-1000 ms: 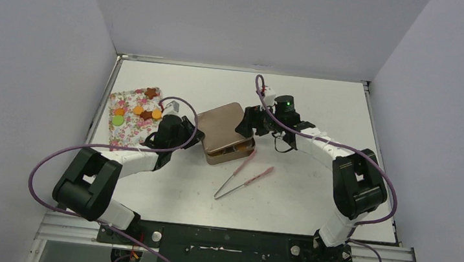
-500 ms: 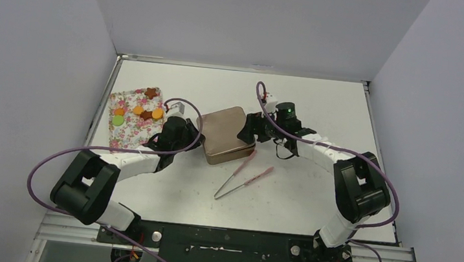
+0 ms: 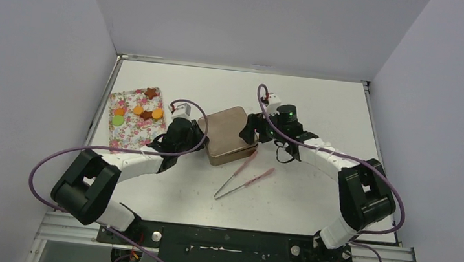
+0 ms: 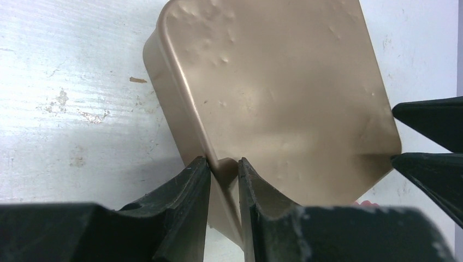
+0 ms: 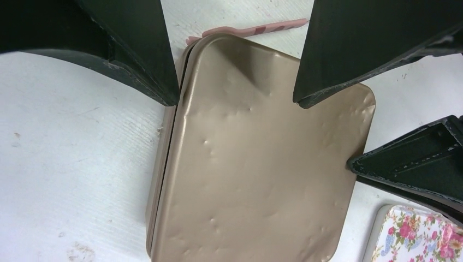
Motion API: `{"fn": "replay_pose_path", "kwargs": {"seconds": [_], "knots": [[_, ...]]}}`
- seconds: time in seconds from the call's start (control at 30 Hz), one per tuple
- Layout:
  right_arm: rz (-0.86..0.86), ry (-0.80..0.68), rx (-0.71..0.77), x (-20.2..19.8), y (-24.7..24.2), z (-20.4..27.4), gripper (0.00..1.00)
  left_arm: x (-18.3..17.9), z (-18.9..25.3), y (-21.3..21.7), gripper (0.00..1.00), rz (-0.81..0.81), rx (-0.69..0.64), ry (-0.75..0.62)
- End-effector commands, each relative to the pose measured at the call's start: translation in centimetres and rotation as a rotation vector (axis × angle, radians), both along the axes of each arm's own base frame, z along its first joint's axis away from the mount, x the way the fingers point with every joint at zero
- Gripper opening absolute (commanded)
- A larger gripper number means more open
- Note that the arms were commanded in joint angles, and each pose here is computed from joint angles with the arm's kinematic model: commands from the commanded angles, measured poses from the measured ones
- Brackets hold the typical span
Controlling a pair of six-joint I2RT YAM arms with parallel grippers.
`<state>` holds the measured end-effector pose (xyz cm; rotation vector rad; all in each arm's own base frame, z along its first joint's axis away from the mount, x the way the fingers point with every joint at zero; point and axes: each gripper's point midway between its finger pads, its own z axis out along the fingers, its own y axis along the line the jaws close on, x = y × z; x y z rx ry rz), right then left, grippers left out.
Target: Pack the cookies
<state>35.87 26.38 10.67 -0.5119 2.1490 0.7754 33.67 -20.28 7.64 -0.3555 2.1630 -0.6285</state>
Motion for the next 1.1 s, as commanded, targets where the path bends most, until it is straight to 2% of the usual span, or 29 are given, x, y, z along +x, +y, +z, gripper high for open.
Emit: {"fn": "replay_pose_path", "kwargs": {"seconds": [0.0,0.2,0.6,0.83,1.07], "knots": [[-0.079,-0.133,0.045,1.4,-0.7,4.4,0.79,0.7,1.0,-0.8,0.24,-0.018,0.014,-0.029],[-0.213,-0.064,0.114,2.6,-4.3,3.8,0.81,0.6,1.1,-1.0,0.24,-0.024,0.025,-0.033],[-0.17,0.083,0.286,1.4,-3.5,1.7,0.8,0.3,0.8,-1.1,0.25,-0.032,0.063,-0.029],[-0.188,0.197,0.299,0.7,-3.2,-1.6,0.74,0.2,1.0,-1.3,0.25,-0.04,0.071,-0.032],[-0.163,0.231,0.346,-0.4,-2.7,-2.5,0.63,-0.1,1.2,-2.0,0.27,-0.062,0.068,-0.035]]}}
